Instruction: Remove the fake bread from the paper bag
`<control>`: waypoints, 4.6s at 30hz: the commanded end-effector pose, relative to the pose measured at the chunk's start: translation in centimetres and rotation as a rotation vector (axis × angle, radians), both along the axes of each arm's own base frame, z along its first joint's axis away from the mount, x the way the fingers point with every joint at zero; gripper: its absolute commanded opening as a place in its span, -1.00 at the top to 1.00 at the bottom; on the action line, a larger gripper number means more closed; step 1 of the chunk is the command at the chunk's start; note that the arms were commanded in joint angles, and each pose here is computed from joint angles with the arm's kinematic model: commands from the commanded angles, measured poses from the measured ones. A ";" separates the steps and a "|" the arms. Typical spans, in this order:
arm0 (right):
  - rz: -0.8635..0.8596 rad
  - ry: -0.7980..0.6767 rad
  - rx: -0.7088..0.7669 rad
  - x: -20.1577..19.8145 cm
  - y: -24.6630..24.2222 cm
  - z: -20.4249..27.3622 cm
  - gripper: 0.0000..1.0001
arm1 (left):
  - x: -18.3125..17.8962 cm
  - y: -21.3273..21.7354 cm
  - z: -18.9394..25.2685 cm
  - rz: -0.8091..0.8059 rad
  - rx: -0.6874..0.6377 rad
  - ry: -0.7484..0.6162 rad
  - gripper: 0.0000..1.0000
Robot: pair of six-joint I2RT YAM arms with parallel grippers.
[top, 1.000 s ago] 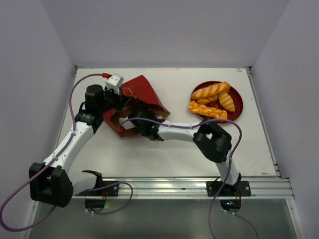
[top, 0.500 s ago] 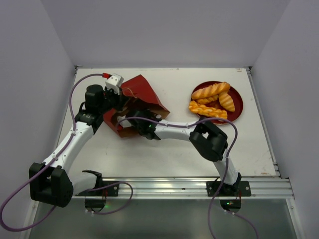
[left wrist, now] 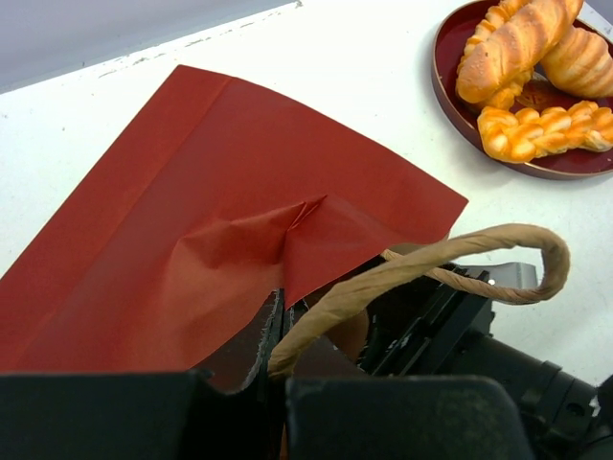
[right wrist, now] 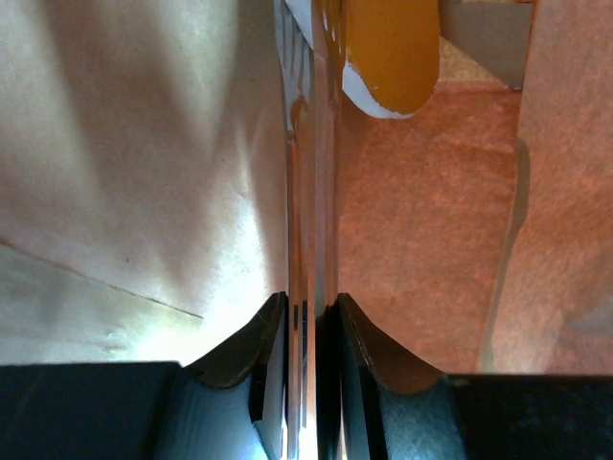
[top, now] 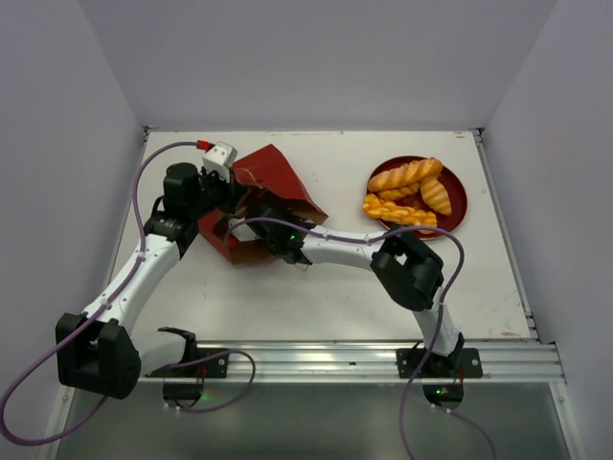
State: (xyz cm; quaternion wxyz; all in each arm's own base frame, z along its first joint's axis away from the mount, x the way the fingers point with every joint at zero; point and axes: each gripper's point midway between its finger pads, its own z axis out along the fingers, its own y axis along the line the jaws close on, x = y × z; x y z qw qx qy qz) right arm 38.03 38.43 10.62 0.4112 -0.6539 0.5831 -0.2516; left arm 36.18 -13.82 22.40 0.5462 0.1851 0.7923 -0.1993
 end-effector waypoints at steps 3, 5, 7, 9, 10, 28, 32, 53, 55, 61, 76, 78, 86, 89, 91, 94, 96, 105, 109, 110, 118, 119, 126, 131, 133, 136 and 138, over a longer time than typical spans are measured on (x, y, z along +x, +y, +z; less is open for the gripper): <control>-0.001 0.019 0.114 -1.2 -1.7 4.8 1.00 | 0.0 -0.3 1.0 -0.012 -0.015 -0.035 1.00; 0.003 0.024 0.138 -1.7 -2.2 5.9 1.00 | 0.0 -0.3 1.0 -0.009 -0.014 -0.036 1.00; 0.007 0.051 0.133 -2.4 -3.1 5.5 1.00 | 0.0 -0.3 0.9 -0.010 -0.011 -0.036 1.00; 0.012 0.063 0.135 -3.2 -3.9 5.8 1.00 | 0.0 -0.3 0.9 -0.010 -0.011 -0.034 1.00; 0.011 0.070 0.142 -3.4 -4.2 5.9 1.00 | 0.1 -0.2 0.9 -0.009 -0.010 -0.036 1.00; 0.170 0.268 0.252 -10.6 -9.2 8.7 1.00 | 0.2 -0.1 0.5 0.001 -0.004 -0.027 1.00; 0.196 0.298 0.268 -11.8 -10.1 8.8 1.00 | 0.3 0.0 0.4 0.004 -0.003 -0.027 1.00; 0.373 0.485 0.411 -19.0 -12.9 14.4 1.00 | 0.6 0.4 0.1 0.033 0.008 -0.019 1.00; 0.374 0.500 0.422 -19.4 -13.6 14.9 1.00 | 0.7 0.5 0.0 0.041 0.011 -0.018 1.00; 0.352 0.446 0.480 -19.8 -16.1 17.9 1.00 | 1.0 0.9 -0.3 0.063 0.019 -0.012 1.00; -0.076 0.144 0.535 -15.3 -27.0 21.2 1.00 | 1.3 1.4 -0.4 0.101 0.029 -0.004 1.00; -0.154 0.121 0.533 -14.5 -28.3 21.0 1.00 | 1.2 1.4 -0.3 0.098 0.027 -0.007 1.00; -0.492 0.005 0.389 -11.7 -35.1 18.2 1.00 | 0.9 1.1 0.3 0.080 0.014 -0.019 1.00; -0.548 -0.014 0.351 -11.3 -36.4 17.1 1.00 | 0.8 1.0 0.4 0.074 0.009 -0.021 1.00; -0.564 -0.017 0.336 -11.1 -36.9 16.6 1.00 | 0.7 0.9 0.6 0.068 0.005 -0.025 1.00; -0.612 -0.029 0.288 -10.6 -37.9 15.4 1.00 | 0.6 0.9 0.6 0.067 0.003 -0.023 1.00; -0.626 -0.035 0.279 -10.1 -38.3 15.0 1.00 | 0.6 0.8 0.6 0.063 0.001 -0.024 1.00; -0.664 -0.001 0.263 -8.5 -39.5 11.8 1.00 | 0.6 0.7 0.6 0.059 -0.002 -0.024 1.00; -0.658 0.008 0.260 -7.9 -39.3 11.0 1.00 | 0.6 0.8 0.5 0.060 0.001 -0.021 1.00; -0.657 0.014 0.255 -7.8 -39.3 10.6 1.00 | 0.6 0.8 0.5 0.061 0.000 -0.020 1.00; -0.653 0.048 0.245 -7.1 -38.9 8.8 0.98 | 0.6 0.8 0.6 0.060 0.002 -0.025 1.00; -0.651 0.053 0.244 -7.1 -38.8 8.6 0.96 | 0.6 0.8 0.7 0.060 0.000 -0.024 1.00; -0.641 0.092 0.236 -7.3 -38.5 7.2 0.86 | 0.6 0.7 0.6 0.059 -0.001 -0.021 1.00; -0.641 0.108 0.218 -7.5 -38.6 6.5 0.61 | 0.6 0.7 0.5 0.059 0.000 -0.022 1.00; -0.637 0.118 0.215 -7.6 -38.6 6.3 0.52 | 0.6 0.7 0.6 0.059 0.000 -0.024 1.00; -0.631 0.126 0.220 -7.9 -38.5 6.3 0.42 | 0.6 0.7 0.6 0.059 -0.001 -0.021 1.00; -0.627 0.125 0.224 -7.9 -38.4 6.5 0.37 | 0.6 0.8 0.6 0.059 0.000 -0.022 1.00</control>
